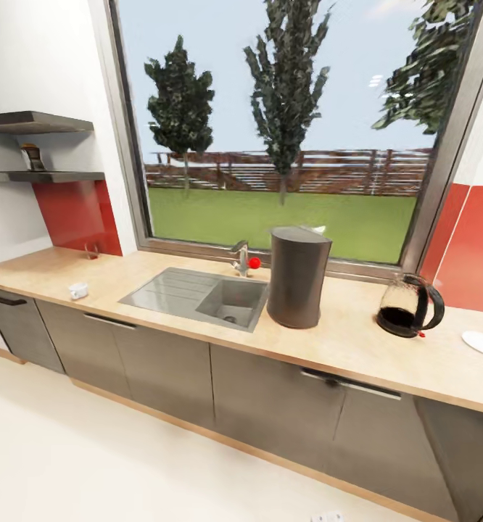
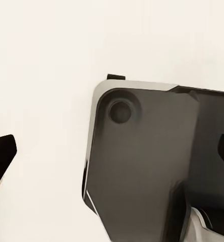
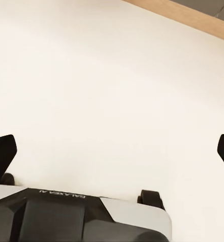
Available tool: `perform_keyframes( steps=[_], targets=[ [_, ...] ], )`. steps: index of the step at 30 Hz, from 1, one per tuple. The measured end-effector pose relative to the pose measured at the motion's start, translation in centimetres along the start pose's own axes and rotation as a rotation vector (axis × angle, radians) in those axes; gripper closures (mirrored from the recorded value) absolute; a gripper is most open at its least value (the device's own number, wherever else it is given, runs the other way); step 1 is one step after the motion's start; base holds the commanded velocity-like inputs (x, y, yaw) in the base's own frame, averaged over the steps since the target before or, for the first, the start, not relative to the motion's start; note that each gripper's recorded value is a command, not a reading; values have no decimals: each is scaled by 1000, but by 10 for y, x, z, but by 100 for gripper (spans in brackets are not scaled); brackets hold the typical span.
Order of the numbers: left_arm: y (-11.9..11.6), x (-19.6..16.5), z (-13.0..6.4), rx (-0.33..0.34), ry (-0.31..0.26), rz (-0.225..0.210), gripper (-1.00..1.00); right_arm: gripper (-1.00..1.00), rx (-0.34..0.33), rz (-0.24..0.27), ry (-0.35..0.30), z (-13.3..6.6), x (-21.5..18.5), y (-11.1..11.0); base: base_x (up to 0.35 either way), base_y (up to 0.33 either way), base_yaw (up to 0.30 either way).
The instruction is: Set up a coffee station on the kitchen countertop: keep the coffee maker on the countertop, move the bottle of coffee from the kitchen shelf to the counter next to the coffee maker, place a paper coffee filter on top of the coffee maker, put the saucer next to the coffee maker with the coffee cup on the saucer, and place the electric kettle next to the coffee maker.
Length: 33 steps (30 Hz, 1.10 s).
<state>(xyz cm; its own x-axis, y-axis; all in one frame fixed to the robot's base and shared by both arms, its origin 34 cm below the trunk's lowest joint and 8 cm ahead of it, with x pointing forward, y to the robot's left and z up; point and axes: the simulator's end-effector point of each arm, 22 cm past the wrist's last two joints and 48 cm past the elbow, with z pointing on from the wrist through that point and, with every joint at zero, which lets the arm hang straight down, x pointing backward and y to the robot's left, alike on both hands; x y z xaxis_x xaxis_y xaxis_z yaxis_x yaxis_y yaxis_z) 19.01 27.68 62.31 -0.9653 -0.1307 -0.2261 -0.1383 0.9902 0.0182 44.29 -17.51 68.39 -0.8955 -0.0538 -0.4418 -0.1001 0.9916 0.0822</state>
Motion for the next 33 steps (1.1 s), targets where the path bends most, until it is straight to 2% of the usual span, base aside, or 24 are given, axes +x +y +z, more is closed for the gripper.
perform_keyframes(
  steps=[17,24,33],
  targets=[
    [8,-1,0,-11,-2,3,-100,-100,0,1,1,0,1,0,60,334,-1],
    [8,-1,0,-11,-2,2,-100,-100,1,3,1,0,1,-1,94,334,-169],
    [9,-2,0,-12,-4,3,-100,-100,2,0,15,-1,12,-1,201,295,-6]
  ],
)
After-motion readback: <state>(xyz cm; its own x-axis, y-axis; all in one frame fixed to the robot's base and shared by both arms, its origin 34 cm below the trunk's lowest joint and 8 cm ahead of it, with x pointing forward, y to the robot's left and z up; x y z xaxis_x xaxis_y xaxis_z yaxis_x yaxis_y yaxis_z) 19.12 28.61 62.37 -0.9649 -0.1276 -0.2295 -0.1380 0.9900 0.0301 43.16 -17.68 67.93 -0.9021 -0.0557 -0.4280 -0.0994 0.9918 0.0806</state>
